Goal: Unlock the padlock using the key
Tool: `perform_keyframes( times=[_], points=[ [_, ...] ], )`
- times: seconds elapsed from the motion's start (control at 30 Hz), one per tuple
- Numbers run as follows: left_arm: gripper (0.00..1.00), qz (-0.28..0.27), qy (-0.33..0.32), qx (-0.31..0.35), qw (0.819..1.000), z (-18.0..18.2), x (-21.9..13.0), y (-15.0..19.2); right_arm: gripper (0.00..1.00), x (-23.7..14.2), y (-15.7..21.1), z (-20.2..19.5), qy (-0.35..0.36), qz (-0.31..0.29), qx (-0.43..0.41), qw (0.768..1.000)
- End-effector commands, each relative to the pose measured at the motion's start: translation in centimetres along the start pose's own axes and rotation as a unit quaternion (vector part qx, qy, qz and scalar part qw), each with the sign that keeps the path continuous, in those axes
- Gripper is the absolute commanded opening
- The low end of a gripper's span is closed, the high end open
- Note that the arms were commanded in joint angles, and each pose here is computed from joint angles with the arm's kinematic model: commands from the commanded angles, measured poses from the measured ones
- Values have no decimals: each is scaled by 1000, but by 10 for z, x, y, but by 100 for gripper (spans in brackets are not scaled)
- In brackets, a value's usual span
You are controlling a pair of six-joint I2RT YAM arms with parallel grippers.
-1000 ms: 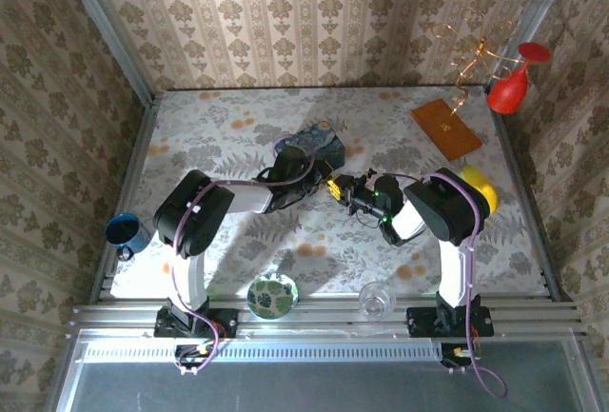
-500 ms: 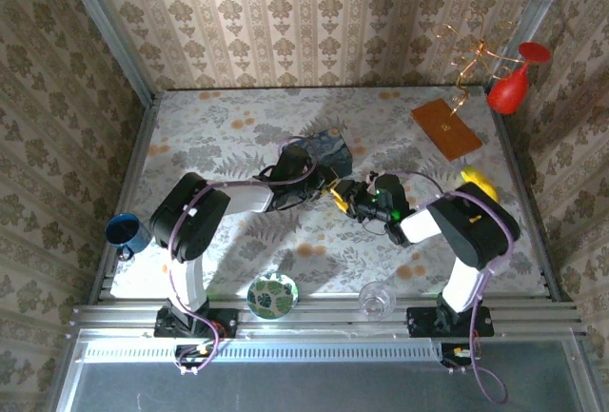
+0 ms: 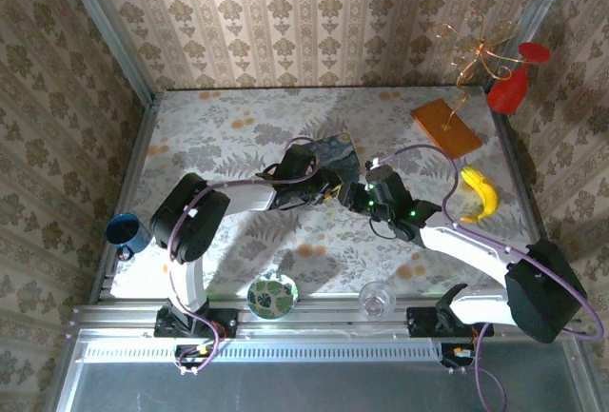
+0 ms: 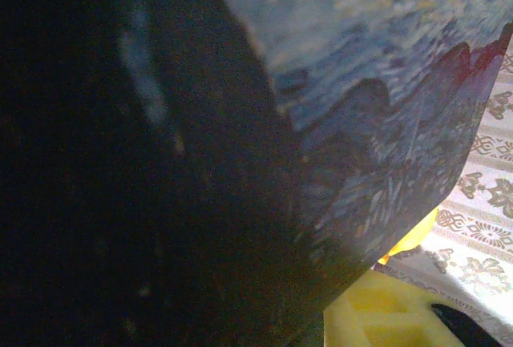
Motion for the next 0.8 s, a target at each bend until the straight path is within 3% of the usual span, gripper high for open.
perform_keyframes(
  times=[0.0, 0.43, 0.77],
  points=[
    [0, 87, -58, -67, 992, 29, 7, 26, 30, 0, 9, -8, 99, -5, -84, 991],
    [0, 88, -54, -66, 992, 28, 7, 27, 23, 28, 9, 6, 76, 17, -1, 997],
    [0, 90, -50, -67, 992, 27, 10, 27, 21, 38, 7, 3, 67, 25, 10, 997]
  ],
)
Point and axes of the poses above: each hand's point on the last joint's axis, 136 mm out from that joint toward the fingers, its own x axis out along the fingers, its own z axis along the line the jaws close on, y = z × x, the point moved 9 cm from there along -x, back along the fingers, and after that the axes turned 10 degrees about x, right-handed, at the moved point
